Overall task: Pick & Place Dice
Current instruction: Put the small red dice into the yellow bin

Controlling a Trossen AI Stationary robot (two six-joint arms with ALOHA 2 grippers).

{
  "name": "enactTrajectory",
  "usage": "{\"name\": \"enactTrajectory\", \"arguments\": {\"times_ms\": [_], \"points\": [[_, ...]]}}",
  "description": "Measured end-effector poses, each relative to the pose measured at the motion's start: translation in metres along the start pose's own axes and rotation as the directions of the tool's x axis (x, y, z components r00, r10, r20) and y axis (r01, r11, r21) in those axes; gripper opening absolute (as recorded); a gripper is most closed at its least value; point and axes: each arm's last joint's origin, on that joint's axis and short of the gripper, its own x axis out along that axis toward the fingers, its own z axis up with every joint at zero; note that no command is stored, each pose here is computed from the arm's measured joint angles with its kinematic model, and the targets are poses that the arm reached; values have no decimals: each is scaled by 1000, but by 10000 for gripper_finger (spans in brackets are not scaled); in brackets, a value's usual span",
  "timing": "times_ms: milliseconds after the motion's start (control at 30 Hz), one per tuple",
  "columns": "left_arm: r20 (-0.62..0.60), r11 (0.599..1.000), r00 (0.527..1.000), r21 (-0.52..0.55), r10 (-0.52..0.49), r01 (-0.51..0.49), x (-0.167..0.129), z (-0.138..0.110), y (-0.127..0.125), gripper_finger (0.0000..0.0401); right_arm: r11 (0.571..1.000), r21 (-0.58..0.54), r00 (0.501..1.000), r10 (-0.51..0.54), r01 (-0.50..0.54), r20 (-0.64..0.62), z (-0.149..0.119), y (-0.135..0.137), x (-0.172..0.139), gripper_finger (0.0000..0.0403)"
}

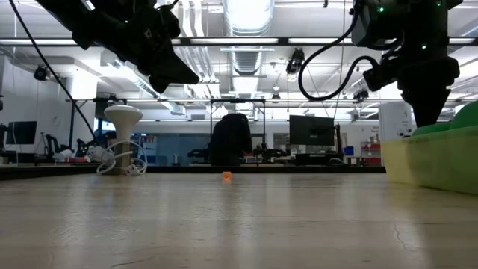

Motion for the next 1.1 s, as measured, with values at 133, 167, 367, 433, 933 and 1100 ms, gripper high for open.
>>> {"name": "enactTrajectory", "arguments": {"times_ms": [133,167,367,433,933,1100], "points": [[0,1000,1000,0,0,0,0,0,0,26,1000,8,1000,-1,1,2,0,0,0,85],[0,1000,1000,0,0,0,0,0,0,26,1000,9,1000,-4,4,4,0,0,0,97],[0,1000,1000,0,0,0,0,0,0,26,1000,6,1000,-20,20,16,0,-1,0,159],[-2,1000,1000,-1,0,0,0,0,0,26,1000,4,1000,-21,21,16,0,-1,0,176],[-21,1000,1000,-3,2,-2,0,-2,0,26,999,53,1000,-8,7,18,1,-5,-4,221],[-25,1000,1000,-6,2,-2,0,-2,0,26,994,105,1000,7,-8,12,1,-7,-5,221]]}}
